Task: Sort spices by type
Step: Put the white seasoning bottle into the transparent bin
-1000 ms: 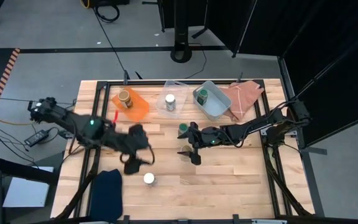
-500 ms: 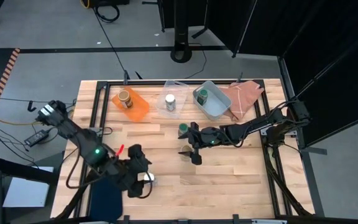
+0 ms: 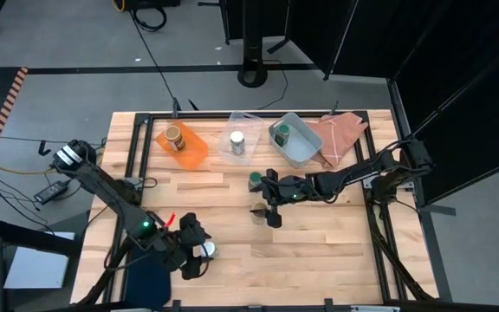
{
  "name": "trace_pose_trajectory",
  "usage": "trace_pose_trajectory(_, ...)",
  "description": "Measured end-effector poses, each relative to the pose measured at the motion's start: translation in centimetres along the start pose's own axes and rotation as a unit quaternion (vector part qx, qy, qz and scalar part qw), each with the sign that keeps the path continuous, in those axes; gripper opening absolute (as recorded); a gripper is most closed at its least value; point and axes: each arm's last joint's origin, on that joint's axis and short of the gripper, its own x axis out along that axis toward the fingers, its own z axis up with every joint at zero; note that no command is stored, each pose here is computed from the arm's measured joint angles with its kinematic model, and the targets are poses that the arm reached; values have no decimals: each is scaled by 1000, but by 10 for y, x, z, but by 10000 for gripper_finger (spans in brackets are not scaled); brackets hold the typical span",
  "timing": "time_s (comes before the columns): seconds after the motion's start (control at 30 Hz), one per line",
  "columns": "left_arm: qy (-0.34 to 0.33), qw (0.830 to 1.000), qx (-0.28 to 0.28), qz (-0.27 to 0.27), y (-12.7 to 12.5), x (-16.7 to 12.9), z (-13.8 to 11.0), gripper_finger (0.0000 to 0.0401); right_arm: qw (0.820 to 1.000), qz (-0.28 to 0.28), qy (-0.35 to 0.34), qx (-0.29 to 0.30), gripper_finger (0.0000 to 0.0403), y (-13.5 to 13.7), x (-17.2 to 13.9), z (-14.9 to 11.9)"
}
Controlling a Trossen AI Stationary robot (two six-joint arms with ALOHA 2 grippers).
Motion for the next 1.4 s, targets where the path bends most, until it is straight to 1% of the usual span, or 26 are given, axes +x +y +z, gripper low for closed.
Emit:
trace_pose_trajectory(0.13, -3, 1000, -23, -2, 6, 6, -10, 337, 1000, -5, 12, 1, 341, -3, 0, -2)
trace_pose_trajectory(0.2, -5, 1000, -25, 2, 8, 7, -12, 337, 1000, -5, 13, 2, 341, -4, 0, -2)
trace_pose_trajectory(0.43, 5, 1000, 10, 20, 9, 16, -19, 337, 1000, -8, 14, 4, 341, -6, 0, -2)
trace_pose_trajectory(0.6, 13, 999, 17, 27, 6, 32, -28, 337, 1000, -8, 14, 3, 337, -6, 0, -2)
trace_pose_trajectory(0.73, 15, 999, 15, 35, 5, 38, -31, 336, 1000, -8, 14, 3, 337, -6, 0, -2)
trace_pose_trajectory(0.87, 22, 999, 13, 38, 5, 41, -33, 315, 1000, -9, 14, 3, 337, -6, 0, -2)
trace_pose_trajectory(1.07, 22, 999, -5, 37, 5, 42, -33, 242, 1000, -10, 14, 4, 338, -7, 1, -2)
trace_pose_trajectory(1.23, 21, 999, -17, 38, 5, 42, -32, 242, 1000, -13, 15, 7, 334, -9, 1, -2)
trace_pose_trajectory(1.4, 13, 998, -49, 47, 8, 41, -29, 241, 1000, -13, 15, 19, 330, -9, 1, -2)
